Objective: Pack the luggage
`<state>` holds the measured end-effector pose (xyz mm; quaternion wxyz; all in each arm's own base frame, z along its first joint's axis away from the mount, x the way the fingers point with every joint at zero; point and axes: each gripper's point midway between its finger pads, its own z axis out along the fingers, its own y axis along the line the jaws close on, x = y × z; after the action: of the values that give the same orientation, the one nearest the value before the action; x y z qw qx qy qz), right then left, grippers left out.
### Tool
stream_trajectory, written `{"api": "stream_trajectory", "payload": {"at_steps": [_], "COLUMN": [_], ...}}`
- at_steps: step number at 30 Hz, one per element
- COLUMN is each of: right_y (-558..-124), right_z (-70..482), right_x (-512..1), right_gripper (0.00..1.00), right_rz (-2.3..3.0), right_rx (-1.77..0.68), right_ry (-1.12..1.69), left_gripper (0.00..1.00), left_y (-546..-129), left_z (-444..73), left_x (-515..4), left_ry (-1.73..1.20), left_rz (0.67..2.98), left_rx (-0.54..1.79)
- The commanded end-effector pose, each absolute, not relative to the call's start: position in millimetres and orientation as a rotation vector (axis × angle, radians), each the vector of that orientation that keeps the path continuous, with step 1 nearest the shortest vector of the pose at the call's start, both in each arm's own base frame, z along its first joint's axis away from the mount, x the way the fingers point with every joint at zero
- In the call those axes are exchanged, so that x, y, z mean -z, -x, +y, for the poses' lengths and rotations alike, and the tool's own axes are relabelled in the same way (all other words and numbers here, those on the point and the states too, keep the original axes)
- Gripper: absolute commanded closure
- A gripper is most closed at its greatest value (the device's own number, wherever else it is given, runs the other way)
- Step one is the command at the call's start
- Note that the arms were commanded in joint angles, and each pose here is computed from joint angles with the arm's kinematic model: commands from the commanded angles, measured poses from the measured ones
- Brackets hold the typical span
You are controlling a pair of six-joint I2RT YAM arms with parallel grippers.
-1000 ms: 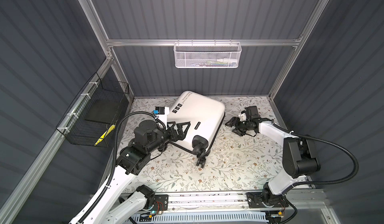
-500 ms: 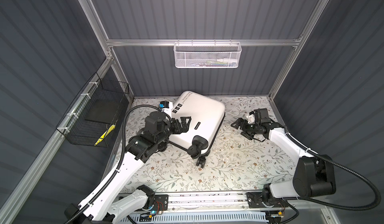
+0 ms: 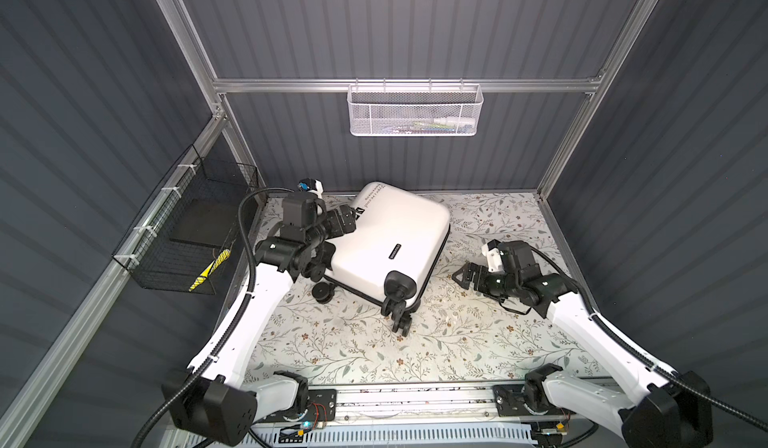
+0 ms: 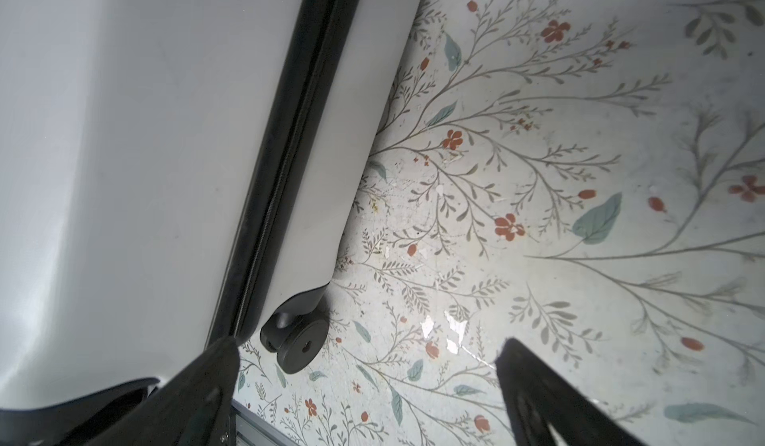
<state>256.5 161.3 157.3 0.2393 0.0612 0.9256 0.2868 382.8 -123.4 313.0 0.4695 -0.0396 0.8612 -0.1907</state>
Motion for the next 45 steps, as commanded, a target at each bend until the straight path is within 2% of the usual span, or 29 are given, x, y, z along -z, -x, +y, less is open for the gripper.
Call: {"api": "stream_trajectory", "payload": {"at_steps": [1, 10, 23, 36, 45], "right_y": [-241.8, -202.8, -151.9, -163.8, -186.9], "right_z": [163.4, 204.6, 272.7, 335.5, 352.3], "right_x": [-153.9, -151.1, -190.7, -233.9, -215.1], "right_gripper": [0.01, 0.01, 0.01, 0.01, 0.01], "right_rz": [2.536, 2.505, 2.324, 2.177, 2.183], "right_rx": [-0.704, -0.6, -0.35, -0.238, -0.043], "right_ry": [-0.145, 0.117, 0.423, 0.472, 0.446], "left_gripper": [0.0, 0.0, 0.0, 0.0, 0.0], "left_y": [-389.7, -423.3, -424.1, -425.8, -422.8], "left_z": [-121.4, -82.6, -69.6, -78.0, -84.2], "left_x": [-312.3, -273.0, -243.2, -224.2, -209.6], "left_ry": [0.039, 0.18, 0.203, 0.192, 0.189], "left_rz": [2.152, 2.256, 2.321, 2.352, 2.37], "left_rx": [0.462, 0.561, 0.614, 0.679, 0.729]}}
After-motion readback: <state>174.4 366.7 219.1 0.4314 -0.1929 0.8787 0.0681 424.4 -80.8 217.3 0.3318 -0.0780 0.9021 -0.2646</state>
